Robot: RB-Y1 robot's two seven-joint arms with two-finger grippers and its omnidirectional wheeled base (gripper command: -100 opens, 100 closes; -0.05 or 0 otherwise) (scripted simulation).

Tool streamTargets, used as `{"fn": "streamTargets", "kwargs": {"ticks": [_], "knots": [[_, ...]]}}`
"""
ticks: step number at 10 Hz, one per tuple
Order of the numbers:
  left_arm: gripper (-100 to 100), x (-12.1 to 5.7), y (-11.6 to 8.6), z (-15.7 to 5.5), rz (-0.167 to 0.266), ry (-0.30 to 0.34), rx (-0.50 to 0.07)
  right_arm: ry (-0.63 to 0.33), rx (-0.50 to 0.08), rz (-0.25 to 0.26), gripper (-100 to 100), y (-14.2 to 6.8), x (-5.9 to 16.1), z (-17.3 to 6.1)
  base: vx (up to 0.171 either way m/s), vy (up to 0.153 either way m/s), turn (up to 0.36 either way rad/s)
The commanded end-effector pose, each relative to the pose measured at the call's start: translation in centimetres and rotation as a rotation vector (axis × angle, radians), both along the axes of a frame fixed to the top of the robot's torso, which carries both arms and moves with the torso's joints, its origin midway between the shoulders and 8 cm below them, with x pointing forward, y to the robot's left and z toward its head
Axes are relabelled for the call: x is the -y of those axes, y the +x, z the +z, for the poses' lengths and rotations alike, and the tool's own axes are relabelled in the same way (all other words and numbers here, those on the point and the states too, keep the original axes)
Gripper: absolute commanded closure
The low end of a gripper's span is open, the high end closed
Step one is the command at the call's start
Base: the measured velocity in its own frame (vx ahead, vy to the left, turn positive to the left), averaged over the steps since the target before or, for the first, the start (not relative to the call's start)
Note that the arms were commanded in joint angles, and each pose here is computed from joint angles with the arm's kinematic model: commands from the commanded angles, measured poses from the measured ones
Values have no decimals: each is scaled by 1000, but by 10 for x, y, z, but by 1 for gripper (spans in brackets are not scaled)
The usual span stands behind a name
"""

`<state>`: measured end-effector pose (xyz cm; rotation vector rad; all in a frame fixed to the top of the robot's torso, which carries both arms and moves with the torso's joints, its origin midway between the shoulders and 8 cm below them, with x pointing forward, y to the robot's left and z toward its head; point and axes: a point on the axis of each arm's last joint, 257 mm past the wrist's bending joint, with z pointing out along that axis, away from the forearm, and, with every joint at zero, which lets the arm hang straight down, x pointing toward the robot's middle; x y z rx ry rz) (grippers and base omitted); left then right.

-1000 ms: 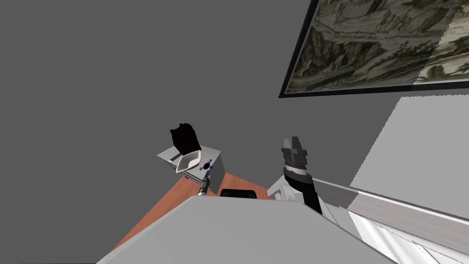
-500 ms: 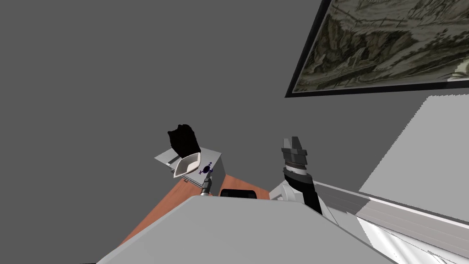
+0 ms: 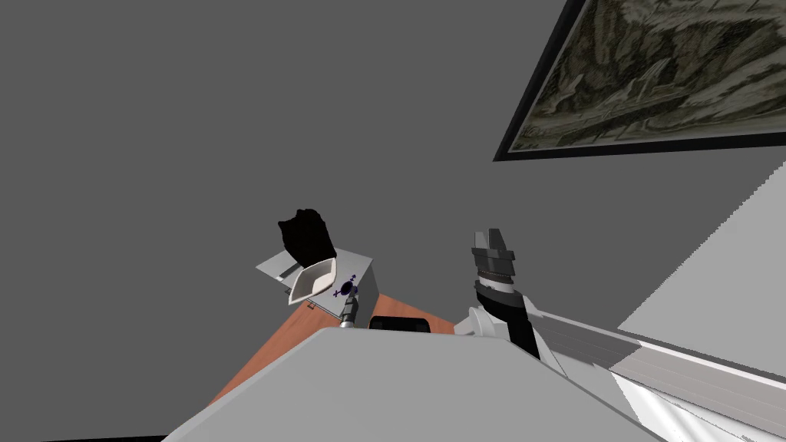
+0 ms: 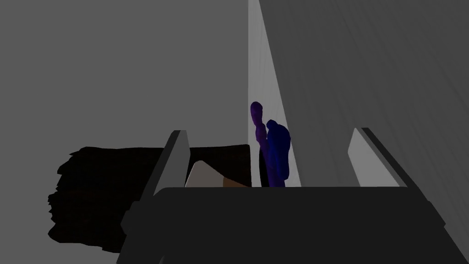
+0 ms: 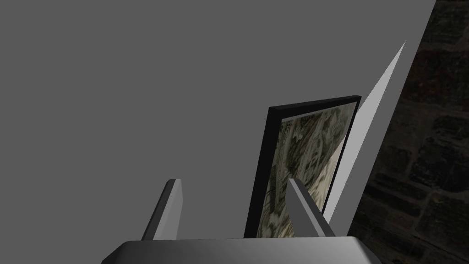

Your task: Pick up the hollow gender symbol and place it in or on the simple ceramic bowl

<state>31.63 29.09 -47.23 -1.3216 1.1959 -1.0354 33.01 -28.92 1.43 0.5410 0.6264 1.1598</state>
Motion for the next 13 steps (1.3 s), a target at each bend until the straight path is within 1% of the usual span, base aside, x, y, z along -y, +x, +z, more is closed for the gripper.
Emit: {"fn": "streamTargets", "kwargs": {"ticks": [1,2,3,4,5,9,10,11,12,13], "knots": [[-100,10,2,-2,7,-27,2,0,0,0,0,0,0,0,36,31,9],[-100,6,1,-3,4,-15,-2,0,0,0,0,0,0,0,23,20,-4],[0,7,1,-2,4,-16,1,0,0,0,0,0,0,0,0,0,0],[-100,7,1,-2,4,-16,1,0,0,0,0,0,0,0,0,0,0],[100,7,1,-2,4,-16,1,0,0,0,0,0,0,0,0,0,0],[100,7,1,-2,4,-16,1,0,0,0,0,0,0,0,0,0,0],[0,7,1,-2,4,-16,1,0,0,0,0,0,0,0,0,0,0],[100,7,1,-2,4,-16,1,0,0,0,0,0,0,0,0,0,0],[0,7,1,-2,4,-16,1,0,0,0,0,0,0,0,0,0,0],[100,-6,16,-1,-8,-1,-10,0,0,0,0,0,0,0,-38,-54,-38]]}}
